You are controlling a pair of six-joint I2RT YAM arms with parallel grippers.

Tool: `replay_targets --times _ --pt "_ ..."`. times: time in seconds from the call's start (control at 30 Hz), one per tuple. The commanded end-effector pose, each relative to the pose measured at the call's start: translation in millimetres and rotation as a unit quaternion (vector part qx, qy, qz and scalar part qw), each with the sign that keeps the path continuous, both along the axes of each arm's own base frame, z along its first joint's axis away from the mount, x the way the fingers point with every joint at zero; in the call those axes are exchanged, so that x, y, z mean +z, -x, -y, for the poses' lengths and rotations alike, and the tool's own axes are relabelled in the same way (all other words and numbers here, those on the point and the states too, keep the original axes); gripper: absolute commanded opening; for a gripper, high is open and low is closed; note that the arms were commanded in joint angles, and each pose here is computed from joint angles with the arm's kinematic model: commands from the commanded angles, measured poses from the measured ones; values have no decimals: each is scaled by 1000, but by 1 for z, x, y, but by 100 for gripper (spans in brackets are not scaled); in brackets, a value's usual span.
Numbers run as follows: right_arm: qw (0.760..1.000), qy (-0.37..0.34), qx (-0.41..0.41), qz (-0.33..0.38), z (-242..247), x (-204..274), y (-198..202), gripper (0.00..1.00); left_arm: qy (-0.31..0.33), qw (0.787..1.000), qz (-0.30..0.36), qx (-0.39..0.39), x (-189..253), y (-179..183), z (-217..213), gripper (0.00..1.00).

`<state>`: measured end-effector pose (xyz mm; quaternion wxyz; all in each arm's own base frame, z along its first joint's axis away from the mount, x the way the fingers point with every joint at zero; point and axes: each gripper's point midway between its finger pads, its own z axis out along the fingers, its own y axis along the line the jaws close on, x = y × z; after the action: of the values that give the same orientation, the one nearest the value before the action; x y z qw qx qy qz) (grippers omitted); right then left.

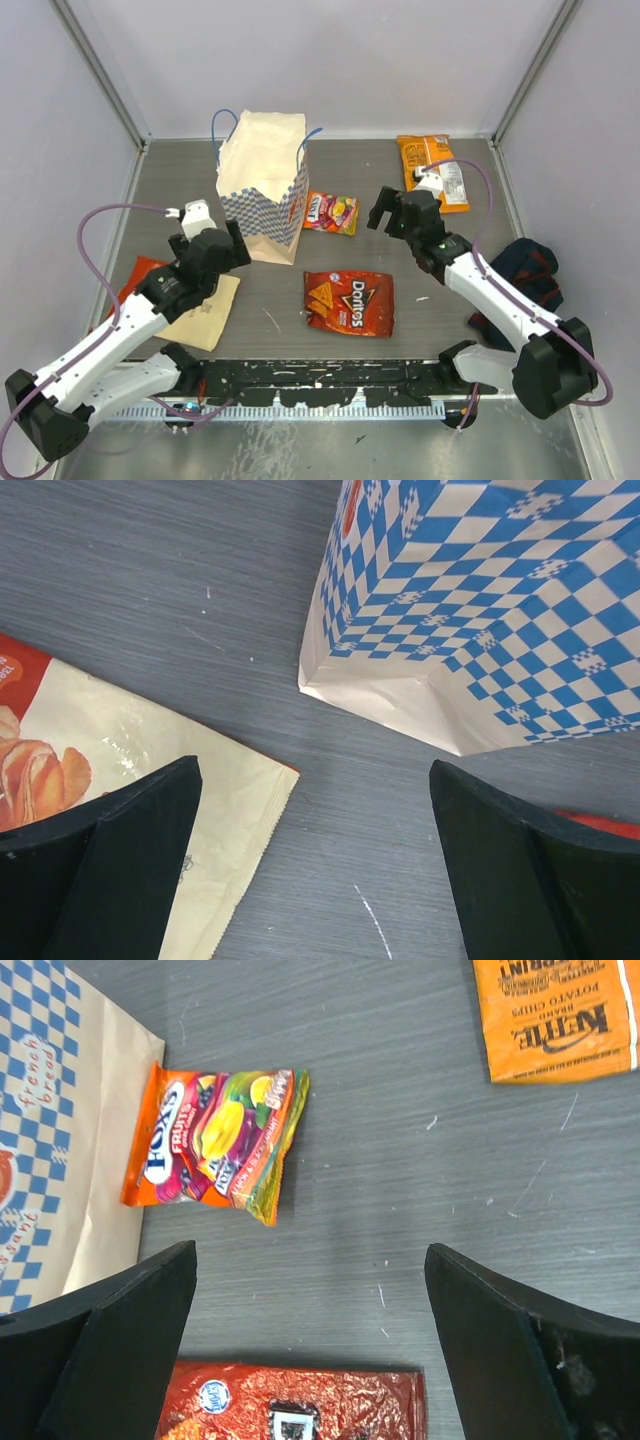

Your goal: Place the snacks into the paper bag

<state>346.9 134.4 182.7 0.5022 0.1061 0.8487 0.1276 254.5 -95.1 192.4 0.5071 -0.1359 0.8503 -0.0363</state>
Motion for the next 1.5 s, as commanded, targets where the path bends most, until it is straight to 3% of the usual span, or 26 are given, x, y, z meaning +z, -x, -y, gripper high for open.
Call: replay_targets --times 0.0,0.2,0.43,0.67,0.83,1.1,1.47 --pt "998 -38 5 45 -6 14 1 100 -2 1000 -14 4 -8 2 1 98" --pt "1000 -16 6 14 -3 -7 -5 95 2 1000 -18 2 -14 4 1 98" --pt "987 -103 -122 -18 72 -34 -53 91 9 1000 -16 -9 -10 4 5 98" --pt "970 -77 -230 -32 128 -59 -95 91 21 1000 -12 -10 -15 4 7 98" --pt "955 -102 -279 -21 168 -72 -114 92 12 1000 -18 -13 -19 5 7 98" --pt "930 -50 -362 -36 228 -95 -130 93 18 999 -17 -21 -18 5 10 98" --pt "920 -14 -391 -33 280 -112 -166 93 27 999 -10 -26 -15 7 11 98"
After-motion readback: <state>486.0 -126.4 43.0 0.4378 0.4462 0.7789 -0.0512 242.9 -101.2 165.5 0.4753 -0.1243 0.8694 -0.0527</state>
